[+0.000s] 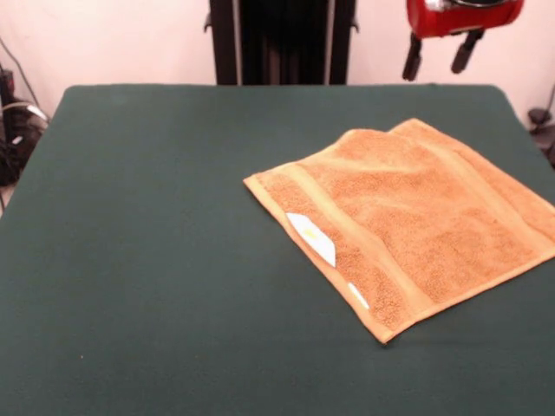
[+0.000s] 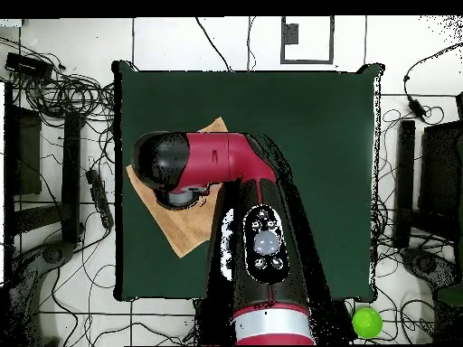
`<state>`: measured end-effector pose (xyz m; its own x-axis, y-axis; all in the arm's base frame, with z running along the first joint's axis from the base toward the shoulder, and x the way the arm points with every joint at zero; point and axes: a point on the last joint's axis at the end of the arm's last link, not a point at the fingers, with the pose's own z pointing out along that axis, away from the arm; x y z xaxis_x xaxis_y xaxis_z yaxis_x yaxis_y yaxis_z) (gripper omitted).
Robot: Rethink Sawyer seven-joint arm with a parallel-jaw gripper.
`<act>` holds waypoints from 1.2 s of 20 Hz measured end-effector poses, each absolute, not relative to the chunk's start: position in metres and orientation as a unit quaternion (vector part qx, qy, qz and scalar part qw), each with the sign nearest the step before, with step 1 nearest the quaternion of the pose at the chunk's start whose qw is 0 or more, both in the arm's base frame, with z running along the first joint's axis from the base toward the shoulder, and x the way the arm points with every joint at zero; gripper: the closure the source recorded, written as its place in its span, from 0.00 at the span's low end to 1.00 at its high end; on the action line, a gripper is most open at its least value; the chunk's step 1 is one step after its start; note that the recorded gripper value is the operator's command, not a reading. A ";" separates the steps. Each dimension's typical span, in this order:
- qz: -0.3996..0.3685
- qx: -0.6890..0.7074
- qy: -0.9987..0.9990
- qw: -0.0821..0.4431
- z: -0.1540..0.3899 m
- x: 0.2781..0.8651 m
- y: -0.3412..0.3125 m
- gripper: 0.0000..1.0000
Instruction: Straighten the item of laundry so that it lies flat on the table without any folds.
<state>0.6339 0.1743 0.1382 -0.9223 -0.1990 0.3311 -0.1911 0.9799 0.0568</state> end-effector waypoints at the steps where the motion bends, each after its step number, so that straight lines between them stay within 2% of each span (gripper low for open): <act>1: -0.011 0.094 -0.981 0.167 0.137 0.633 0.176 0.00; 14: -0.009 0.072 -0.994 0.081 0.095 0.646 0.175 0.00; 24: -0.010 0.071 -0.994 0.080 0.070 0.640 0.173 0.00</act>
